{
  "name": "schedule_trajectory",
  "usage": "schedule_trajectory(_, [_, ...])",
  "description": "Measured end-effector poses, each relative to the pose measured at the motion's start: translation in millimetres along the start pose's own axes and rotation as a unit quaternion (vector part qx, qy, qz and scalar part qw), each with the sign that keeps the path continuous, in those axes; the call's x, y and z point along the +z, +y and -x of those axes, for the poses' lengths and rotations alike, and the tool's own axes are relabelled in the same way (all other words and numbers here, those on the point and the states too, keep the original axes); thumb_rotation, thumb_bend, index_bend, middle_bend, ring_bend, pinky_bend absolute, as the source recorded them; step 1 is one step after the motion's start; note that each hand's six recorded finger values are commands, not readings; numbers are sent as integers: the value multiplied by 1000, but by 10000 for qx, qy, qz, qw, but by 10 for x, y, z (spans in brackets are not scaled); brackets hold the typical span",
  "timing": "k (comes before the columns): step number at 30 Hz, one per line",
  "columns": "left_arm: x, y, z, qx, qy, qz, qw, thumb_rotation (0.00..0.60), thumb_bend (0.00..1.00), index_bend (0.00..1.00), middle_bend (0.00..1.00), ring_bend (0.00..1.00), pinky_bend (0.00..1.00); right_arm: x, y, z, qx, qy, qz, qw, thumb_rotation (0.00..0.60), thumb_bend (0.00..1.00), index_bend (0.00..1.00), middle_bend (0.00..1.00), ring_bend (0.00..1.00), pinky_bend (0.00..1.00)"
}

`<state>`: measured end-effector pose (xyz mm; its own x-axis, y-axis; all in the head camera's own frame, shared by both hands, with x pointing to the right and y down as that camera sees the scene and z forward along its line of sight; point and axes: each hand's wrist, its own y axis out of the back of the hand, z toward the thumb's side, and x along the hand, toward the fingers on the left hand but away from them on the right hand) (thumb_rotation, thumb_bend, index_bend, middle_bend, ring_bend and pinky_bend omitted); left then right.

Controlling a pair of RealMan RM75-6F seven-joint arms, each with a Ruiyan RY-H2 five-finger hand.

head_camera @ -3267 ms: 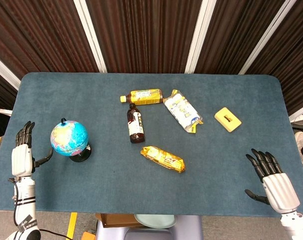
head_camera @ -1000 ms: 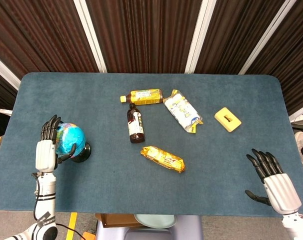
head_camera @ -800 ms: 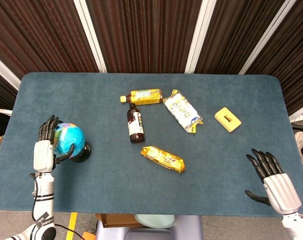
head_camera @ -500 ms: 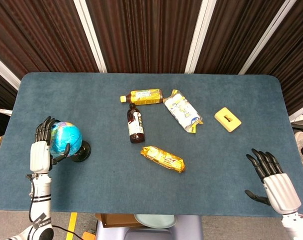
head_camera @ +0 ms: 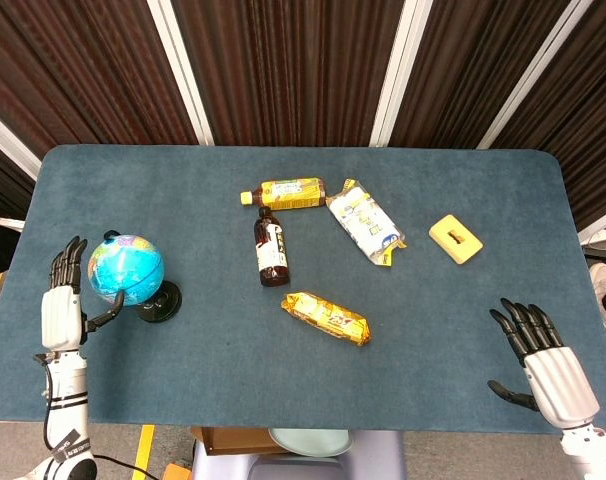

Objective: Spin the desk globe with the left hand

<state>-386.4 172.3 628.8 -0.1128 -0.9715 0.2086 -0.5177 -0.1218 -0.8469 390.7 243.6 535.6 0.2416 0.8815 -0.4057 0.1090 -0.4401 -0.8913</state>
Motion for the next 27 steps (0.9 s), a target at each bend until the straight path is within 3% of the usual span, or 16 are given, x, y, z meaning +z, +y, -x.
schedule_trajectory(27, [-221,36,-48,-15,350,11,9994,600,319,0,0,0,0,2,-11,13,7,-19,-12,10000,600,74,0,0,0,0])
